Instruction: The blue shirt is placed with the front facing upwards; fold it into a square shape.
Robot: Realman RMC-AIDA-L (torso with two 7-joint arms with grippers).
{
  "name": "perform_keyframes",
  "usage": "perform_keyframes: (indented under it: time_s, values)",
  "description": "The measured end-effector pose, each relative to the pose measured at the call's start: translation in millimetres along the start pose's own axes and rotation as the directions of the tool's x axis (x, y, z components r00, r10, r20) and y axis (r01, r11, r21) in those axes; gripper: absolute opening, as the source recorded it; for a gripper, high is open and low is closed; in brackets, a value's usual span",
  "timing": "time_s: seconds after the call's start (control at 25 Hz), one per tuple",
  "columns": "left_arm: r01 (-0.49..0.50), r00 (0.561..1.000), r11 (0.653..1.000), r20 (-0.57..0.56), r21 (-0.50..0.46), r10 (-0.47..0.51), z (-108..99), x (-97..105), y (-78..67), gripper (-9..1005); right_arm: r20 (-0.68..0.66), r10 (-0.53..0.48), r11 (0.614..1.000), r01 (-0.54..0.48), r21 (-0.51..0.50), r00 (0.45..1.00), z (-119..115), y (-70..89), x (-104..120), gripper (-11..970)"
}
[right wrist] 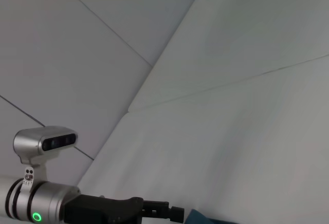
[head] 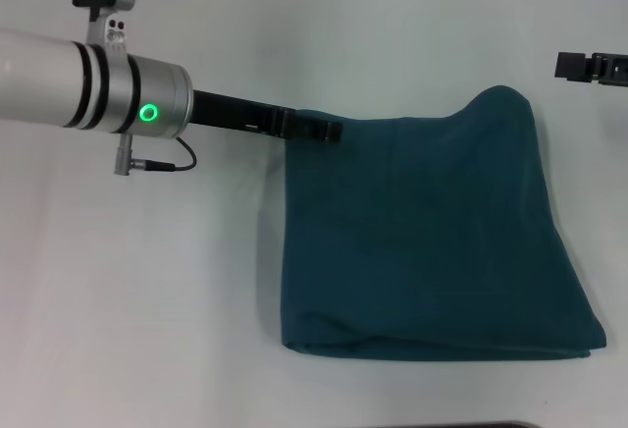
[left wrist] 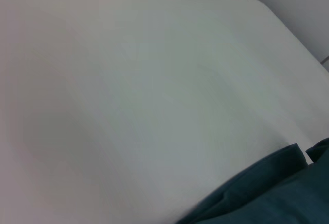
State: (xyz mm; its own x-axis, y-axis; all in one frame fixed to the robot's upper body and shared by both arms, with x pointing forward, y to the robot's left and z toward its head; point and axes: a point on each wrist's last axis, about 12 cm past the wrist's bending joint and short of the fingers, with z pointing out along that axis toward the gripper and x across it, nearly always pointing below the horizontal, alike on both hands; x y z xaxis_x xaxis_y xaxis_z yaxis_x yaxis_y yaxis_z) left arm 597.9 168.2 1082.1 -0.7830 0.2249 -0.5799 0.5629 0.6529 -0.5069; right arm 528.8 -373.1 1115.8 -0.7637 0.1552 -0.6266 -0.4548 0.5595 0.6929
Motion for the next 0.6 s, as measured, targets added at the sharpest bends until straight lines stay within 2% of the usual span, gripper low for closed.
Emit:
perform_keyframes:
  time_s: [0.6]
  values:
    - [-0.003,1.000,1.000,-0.008,-0.015,0.003,7.2,-1.7,-1.2,949,-0.002,-0.002,1.000,0.002,-0.002,1.000,1.0,0.4,-1.3,760]
